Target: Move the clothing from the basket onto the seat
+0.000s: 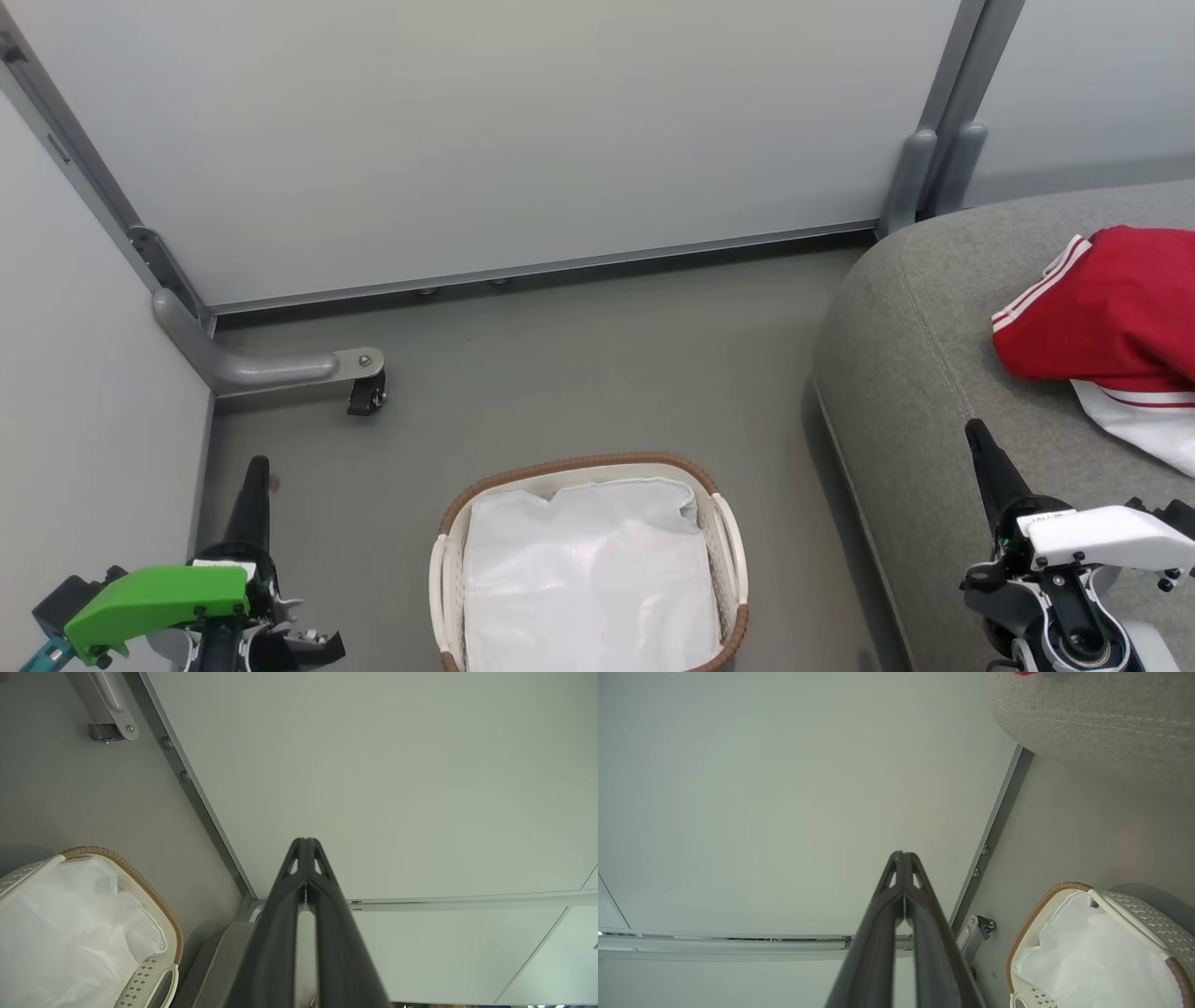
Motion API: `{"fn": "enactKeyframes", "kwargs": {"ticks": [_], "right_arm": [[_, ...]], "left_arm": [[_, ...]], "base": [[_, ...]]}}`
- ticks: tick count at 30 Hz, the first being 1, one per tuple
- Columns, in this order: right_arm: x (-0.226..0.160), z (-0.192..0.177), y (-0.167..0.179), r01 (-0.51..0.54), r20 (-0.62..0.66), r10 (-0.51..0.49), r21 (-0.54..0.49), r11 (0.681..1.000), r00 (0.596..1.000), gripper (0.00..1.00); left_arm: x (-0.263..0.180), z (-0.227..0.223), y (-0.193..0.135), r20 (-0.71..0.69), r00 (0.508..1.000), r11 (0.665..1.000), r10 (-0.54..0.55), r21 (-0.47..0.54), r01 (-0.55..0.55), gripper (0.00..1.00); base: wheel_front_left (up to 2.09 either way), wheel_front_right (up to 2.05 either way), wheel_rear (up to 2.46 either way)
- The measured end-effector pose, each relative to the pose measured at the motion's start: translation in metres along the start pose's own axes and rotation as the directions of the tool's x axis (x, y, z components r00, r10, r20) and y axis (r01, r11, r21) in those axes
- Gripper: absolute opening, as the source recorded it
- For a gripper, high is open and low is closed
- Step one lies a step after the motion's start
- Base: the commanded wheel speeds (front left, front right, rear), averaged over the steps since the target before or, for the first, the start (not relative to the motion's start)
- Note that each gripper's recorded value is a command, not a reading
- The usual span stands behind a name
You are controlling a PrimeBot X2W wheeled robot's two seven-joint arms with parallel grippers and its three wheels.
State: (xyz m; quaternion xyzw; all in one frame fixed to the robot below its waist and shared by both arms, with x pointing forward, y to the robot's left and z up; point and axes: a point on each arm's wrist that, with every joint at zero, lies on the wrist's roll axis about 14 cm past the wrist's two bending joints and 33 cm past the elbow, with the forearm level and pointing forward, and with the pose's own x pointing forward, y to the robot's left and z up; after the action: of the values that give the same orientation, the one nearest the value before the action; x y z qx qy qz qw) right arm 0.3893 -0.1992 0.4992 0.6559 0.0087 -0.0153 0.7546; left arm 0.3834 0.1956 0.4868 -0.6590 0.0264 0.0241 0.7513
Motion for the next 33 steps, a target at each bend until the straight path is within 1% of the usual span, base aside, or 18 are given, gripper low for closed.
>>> {"fn": "enactKeyframes", "kwargs": {"ticks": [21, 33], "right_arm": [[0.000, 0.000, 0.008, -0.033, -0.010, 0.035, 0.143, 0.989, 0.999, 0.00], [0.000, 0.001, 0.009, -0.034, -0.009, 0.036, 0.145, 0.989, 0.999, 0.00]], "left_arm": [[0.002, 0.005, -0.015, 0.005, 0.998, 0.989, -0.055, -0.135, 0.055, 0.00], [0.003, 0.006, -0.017, 0.005, 0.998, 0.989, -0.059, -0.136, 0.059, 0.00]], "base": [[0.00, 0.00, 0.00], [0.00, 0.00, 0.00]]}}
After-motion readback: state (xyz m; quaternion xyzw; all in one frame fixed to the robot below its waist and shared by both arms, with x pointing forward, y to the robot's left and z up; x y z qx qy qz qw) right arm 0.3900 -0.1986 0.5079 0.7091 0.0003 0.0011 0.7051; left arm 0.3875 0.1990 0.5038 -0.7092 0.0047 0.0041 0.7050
